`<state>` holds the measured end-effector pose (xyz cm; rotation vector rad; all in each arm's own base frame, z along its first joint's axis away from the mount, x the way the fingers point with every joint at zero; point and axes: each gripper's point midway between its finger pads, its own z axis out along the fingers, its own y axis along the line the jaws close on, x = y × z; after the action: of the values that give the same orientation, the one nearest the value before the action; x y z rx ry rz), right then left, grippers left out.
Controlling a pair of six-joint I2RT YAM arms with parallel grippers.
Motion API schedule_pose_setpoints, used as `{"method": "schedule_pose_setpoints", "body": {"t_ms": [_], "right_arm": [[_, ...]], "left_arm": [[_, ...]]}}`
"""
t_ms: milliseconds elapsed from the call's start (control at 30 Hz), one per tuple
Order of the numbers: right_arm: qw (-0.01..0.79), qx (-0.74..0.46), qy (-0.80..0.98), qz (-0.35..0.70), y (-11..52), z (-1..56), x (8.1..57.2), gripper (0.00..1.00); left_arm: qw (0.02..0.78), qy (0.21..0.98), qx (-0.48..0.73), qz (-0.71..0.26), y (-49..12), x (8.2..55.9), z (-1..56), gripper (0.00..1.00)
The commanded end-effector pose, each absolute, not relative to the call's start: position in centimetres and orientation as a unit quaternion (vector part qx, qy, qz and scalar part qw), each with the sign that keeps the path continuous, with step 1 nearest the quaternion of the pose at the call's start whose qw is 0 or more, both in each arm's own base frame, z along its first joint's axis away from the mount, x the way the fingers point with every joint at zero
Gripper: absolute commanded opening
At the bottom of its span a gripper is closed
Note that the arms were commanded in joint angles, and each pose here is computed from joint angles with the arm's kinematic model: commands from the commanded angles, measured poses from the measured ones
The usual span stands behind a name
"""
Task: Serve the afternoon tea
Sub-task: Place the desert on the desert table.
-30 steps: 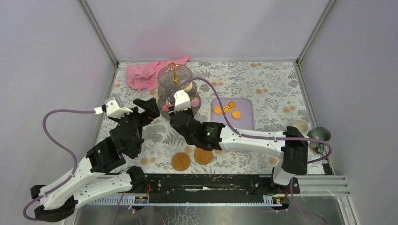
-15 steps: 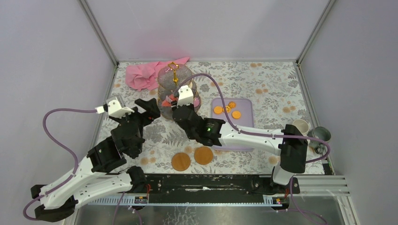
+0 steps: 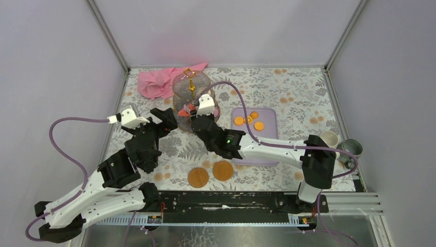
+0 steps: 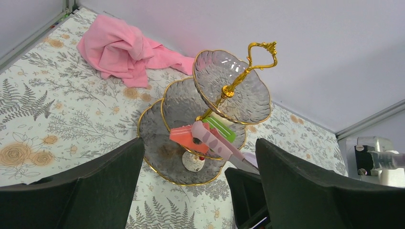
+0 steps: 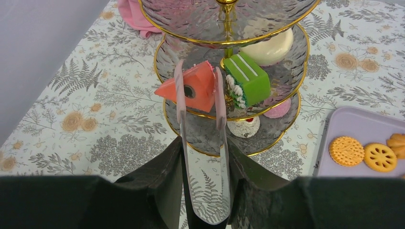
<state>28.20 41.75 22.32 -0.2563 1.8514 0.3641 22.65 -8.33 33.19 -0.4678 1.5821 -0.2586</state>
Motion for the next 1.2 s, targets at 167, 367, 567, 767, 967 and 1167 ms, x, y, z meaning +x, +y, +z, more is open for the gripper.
{"method": "schedule_pose_setpoints", "body": {"t_ms": [167, 367, 567, 767, 967, 1167], "right_arm": [[0.604, -0.058, 0.771, 0.193, 42.2, 24.0, 29.4, 0.00], [0.609, -0.036, 0.767, 0.198, 42.0, 23.9, 29.7, 0.00], [0.615, -0.011, 0.762, 0.203, 41.5, 23.7, 29.9, 0.00], [0.617, 0.011, 0.758, 0.212, 41.4, 23.5, 30.0, 0.00], [0.622, 0.034, 0.751, 0.220, 41.3, 23.7, 30.2, 0.00], [0.624, 0.044, 0.749, 0.218, 41.6, 23.3, 30.6, 0.00]], "left_arm": [[0.679, 0.692, -0.219, -0.110, -8.2, 23.0, 33.7, 0.93], [0.679, 0.692, -0.217, -0.111, -8.4, 23.0, 33.7, 0.93], [0.679, 0.693, -0.216, -0.108, -8.4, 23.1, 33.5, 0.93], [0.679, 0.694, -0.214, -0.107, -8.5, 23.1, 33.3, 0.93], [0.679, 0.694, -0.213, -0.106, -8.5, 23.2, 33.2, 0.93], [0.680, 0.695, -0.212, -0.103, -8.5, 23.2, 33.2, 0.93]]}}
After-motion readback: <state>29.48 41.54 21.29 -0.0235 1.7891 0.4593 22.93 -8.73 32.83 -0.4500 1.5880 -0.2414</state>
